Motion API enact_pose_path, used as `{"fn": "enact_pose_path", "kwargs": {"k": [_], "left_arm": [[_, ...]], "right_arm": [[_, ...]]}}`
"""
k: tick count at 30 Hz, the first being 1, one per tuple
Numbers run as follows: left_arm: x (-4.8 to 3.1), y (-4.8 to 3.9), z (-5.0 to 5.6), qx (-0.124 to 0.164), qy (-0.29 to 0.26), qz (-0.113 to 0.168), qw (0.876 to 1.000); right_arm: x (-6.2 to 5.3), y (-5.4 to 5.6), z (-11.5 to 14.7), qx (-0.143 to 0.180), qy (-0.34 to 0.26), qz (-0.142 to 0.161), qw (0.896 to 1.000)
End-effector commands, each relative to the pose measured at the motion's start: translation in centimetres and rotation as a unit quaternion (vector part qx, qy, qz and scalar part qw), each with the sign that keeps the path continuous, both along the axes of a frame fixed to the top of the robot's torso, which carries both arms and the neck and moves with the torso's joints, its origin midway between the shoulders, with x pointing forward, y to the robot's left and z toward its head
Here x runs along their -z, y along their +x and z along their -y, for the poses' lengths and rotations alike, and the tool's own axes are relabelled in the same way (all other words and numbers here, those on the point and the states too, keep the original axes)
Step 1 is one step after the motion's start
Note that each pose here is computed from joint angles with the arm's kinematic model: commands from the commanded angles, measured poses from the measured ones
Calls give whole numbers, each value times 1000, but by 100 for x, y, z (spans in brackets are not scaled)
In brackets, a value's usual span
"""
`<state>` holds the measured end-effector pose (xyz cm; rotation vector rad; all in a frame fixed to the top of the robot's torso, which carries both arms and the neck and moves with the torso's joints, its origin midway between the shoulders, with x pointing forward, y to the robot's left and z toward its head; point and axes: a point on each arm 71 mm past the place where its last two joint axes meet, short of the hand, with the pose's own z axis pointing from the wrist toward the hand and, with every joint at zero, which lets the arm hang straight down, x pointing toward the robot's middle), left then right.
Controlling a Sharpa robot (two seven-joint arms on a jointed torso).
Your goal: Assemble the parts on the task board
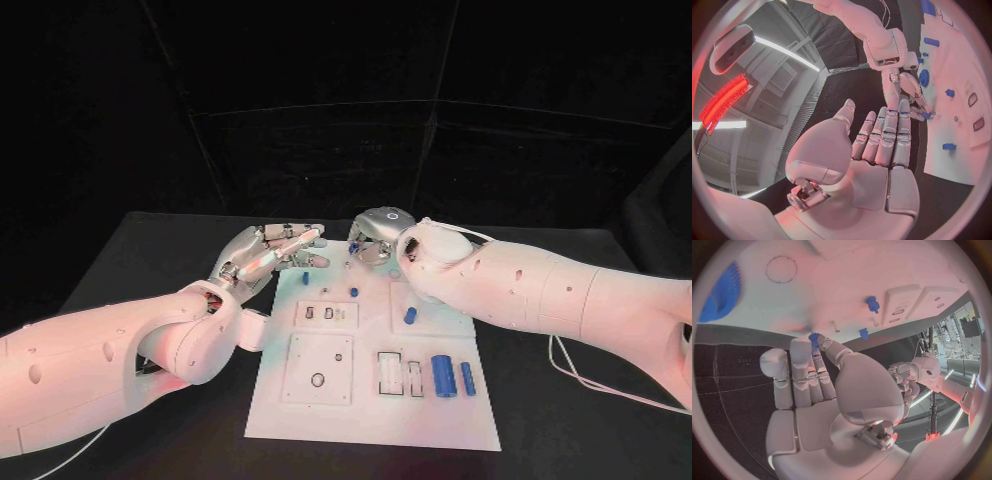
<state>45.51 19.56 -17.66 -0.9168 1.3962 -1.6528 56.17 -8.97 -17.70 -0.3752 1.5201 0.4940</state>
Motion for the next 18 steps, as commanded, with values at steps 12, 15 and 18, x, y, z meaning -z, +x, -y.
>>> {"fn": "enact_pose_path", "kwargs": {"k": [12,15,18], "left_arm": [[-17,24,-18,0,-1,2,1000],[-18,26,-28,-1,0,2,1000],[-18,26,-43,-2,0,2,1000]], "right_arm": [[-26,13,-7,6,3,10,1000],[-42,-2,38,6,12,17,1000],[-68,-29,131,10,24,19,999]]}}
